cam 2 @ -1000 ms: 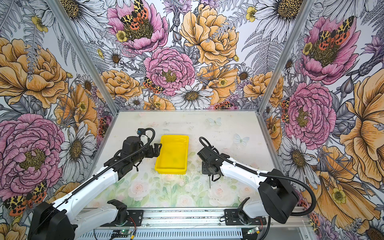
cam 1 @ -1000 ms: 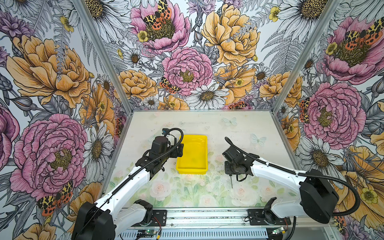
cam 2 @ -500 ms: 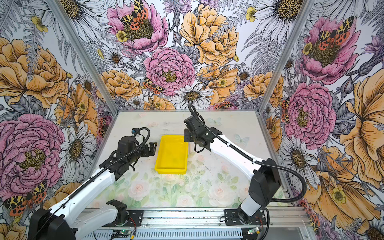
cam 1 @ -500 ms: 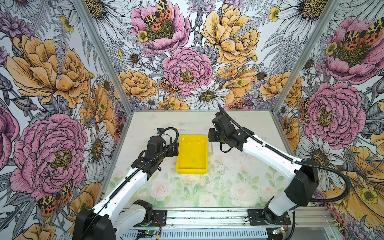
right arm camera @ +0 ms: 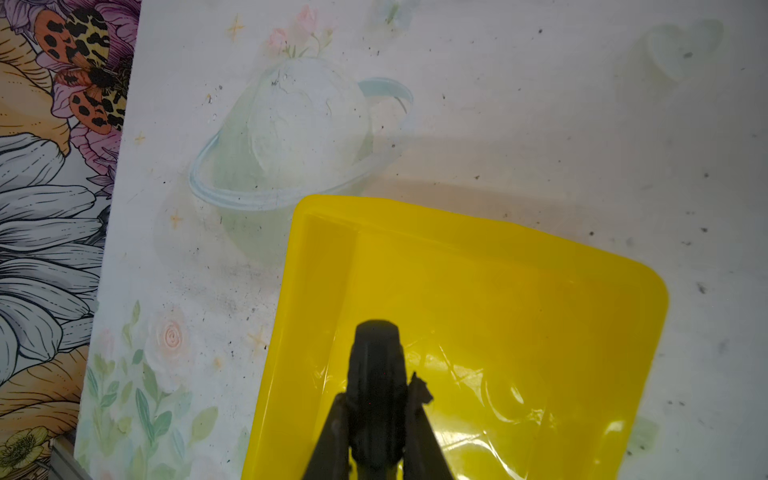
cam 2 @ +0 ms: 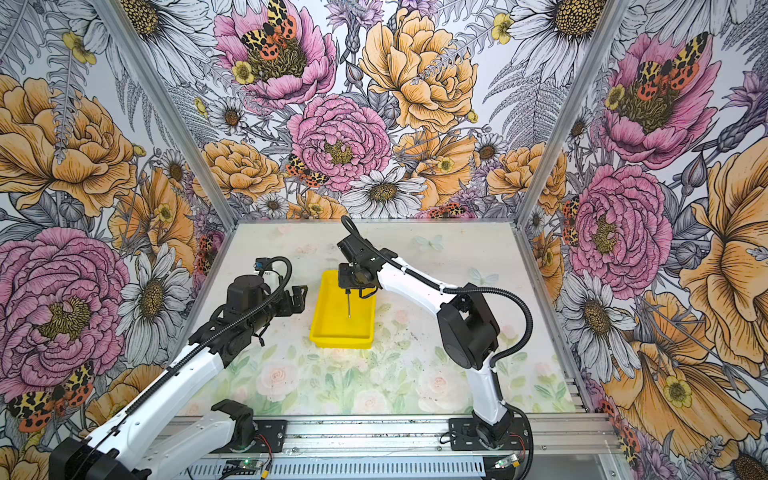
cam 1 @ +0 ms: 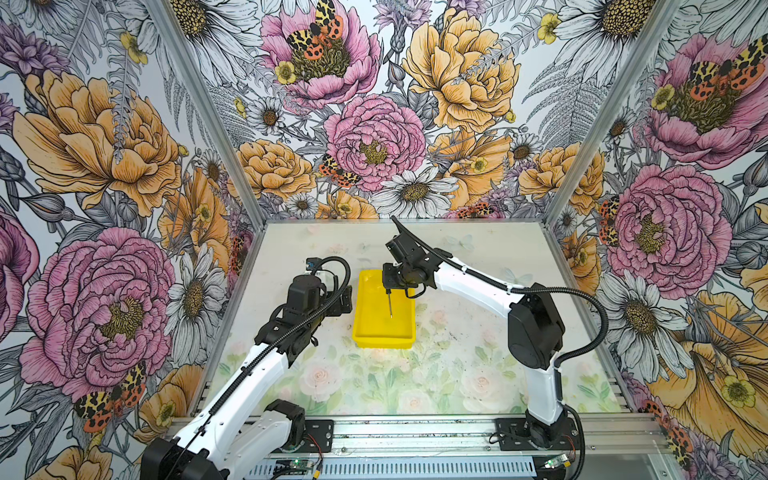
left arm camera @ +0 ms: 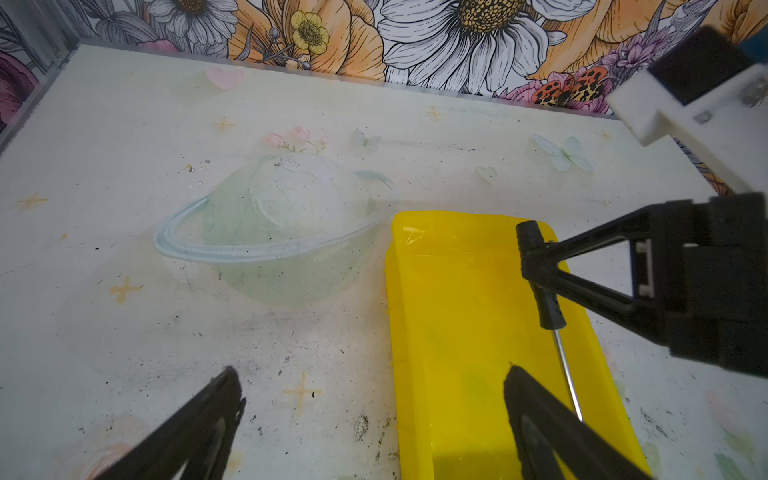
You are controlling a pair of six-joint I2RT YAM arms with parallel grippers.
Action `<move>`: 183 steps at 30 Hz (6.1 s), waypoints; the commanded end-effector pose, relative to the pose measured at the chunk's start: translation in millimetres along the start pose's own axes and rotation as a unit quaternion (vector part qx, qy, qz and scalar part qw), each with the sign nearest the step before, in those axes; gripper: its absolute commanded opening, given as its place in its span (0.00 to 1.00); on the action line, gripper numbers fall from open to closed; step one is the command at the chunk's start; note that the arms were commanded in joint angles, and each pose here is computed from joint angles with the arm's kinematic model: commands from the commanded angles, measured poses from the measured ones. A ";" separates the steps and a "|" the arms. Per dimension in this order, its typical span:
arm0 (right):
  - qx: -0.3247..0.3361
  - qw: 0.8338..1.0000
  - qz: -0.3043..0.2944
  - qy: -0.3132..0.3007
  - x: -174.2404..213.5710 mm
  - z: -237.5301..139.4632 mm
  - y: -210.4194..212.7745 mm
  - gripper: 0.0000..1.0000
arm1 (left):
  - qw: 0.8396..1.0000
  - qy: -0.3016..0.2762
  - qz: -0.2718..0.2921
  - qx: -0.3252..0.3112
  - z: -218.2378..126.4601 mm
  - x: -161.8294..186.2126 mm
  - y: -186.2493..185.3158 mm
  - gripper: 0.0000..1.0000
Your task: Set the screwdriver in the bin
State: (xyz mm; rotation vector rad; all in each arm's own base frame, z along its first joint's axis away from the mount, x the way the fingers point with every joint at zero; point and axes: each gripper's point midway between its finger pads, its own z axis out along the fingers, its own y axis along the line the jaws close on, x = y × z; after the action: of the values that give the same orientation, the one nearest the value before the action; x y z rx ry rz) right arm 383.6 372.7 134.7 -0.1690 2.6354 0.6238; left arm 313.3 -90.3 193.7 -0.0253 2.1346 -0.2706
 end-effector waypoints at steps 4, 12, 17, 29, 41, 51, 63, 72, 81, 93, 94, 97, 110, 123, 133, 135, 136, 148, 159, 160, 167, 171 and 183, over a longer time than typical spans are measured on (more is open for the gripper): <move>-0.015 1.000 0.004 0.013 2.2 19.9 12.6 0.00 | 1.000 0.005 -0.017 -0.018 0.9 4.4 10.1 0.99; -0.007 0.999 0.022 0.045 19.3 49.7 6.2 0.00 | 1.000 0.012 -0.015 -0.019 3.3 7.4 10.7 0.99; 0.006 0.998 0.030 0.057 27.8 62.6 -2.1 0.00 | 1.000 0.010 -0.014 -0.024 3.2 6.5 12.7 0.99; 0.022 0.999 0.013 0.041 23.7 66.4 -2.6 0.21 | 0.999 -0.018 -0.012 -0.038 -8.7 0.0 14.7 0.99; 0.023 1.000 -0.015 0.007 6.9 49.0 6.8 0.53 | 0.998 -0.032 -0.031 -0.046 -15.5 -9.4 24.1 0.99; 0.063 0.983 -0.105 -0.136 -50.0 -55.7 11.1 0.61 | 0.997 -0.036 -0.054 -0.037 -16.6 -5.1 34.3 0.99; 0.217 0.942 -0.104 -0.235 -14.3 -190.8 -121.0 0.99 | 0.985 -0.080 -0.132 -0.079 -26.6 -9.6 84.4 0.99; 0.339 0.881 0.015 -0.329 45.7 -268.9 -270.4 0.99 | 0.982 -0.141 -0.028 -0.126 -24.3 -16.5 100.4 0.99; 0.301 0.850 -0.065 -0.427 32.5 -234.0 -299.6 0.99 | 0.967 -0.115 -0.068 -0.217 7.6 12.3 152.7 0.99; 0.313 0.857 -0.095 -0.399 -1.3 -167.7 -341.1 0.99 | 0.944 -0.228 -0.048 -0.234 31.7 -16.7 168.8 0.99; 0.316 0.858 -0.095 -0.394 -3.2 -161.7 -344.6 1.00 | 0.944 -0.235 -0.049 -0.228 35.5 -20.1 169.7 0.99; 0.329 0.852 -0.061 -0.402 -4.2 -165.3 -360.4 1.00 | 0.945 -0.242 -0.047 -0.214 49.4 -20.2 171.8 0.99; 0.310 0.855 -0.021 -0.415 5.4 -163.2 -381.3 0.99 | 0.957 -0.218 0.017 -0.191 78.9 -11.3 146.8 0.99; 0.313 0.852 -0.025 -0.419 6.1 -165.0 -379.4 1.00 | 0.956 -0.214 0.024 -0.197 80.0 -11.3 143.9 0.99; 0.313 0.852 -0.025 -0.419 6.1 -165.0 -379.5 0.99 | 0.957 -0.214 0.024 -0.196 79.9 -11.5 143.8 0.99; 0.313 0.852 -0.025 -0.420 5.9 -165.3 -379.4 0.99 | 0.957 -0.214 0.024 -0.196 80.2 -11.1 143.9 0.99; 0.313 0.852 -0.025 -0.420 5.9 -165.3 -379.3 1.00 | 0.957 -0.214 0.024 -0.196 80.1 -11.2 143.8 0.99; 0.313 0.852 -0.025 -0.419 6.0 -165.2 -379.4 0.99 | 0.955 -0.216 0.032 -0.199 79.7 -10.7 139.4 0.99; 0.313 0.852 -0.025 -0.419 5.7 -165.2 -379.4 0.99 | 0.955 -0.218 0.034 -0.200 79.4 -11.6 139.0 0.99; 0.313 0.852 -0.025 -0.419 6.0 -165.1 -379.1 1.00 | 0.955 -0.217 0.034 -0.200 79.4 -11.2 138.9 0.99; 0.313 0.852 -0.025 -0.419 6.0 -165.1 -379.4 1.00 | 0.955 -0.218 0.033 -0.200 79.5 -11.6 138.7 0.99; 0.313 0.852 -0.025 -0.419 6.1 -165.0 -379.4 1.00 | 0.955 -0.217 0.034 -0.200 79.7 -11.1 138.5 0.99; 0.312 0.852 -0.026 -0.419 5.7 -165.0 -379.0 1.00 | 0.955 -0.218 0.034 -0.200 79.5 -11.5 138.5 0.99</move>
State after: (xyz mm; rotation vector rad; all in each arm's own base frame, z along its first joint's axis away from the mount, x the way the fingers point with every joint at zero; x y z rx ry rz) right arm 395.6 -42.2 109.1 0.1909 1.8491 -0.2140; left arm 394.5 30.8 124.4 -0.2242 1.7491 0.1850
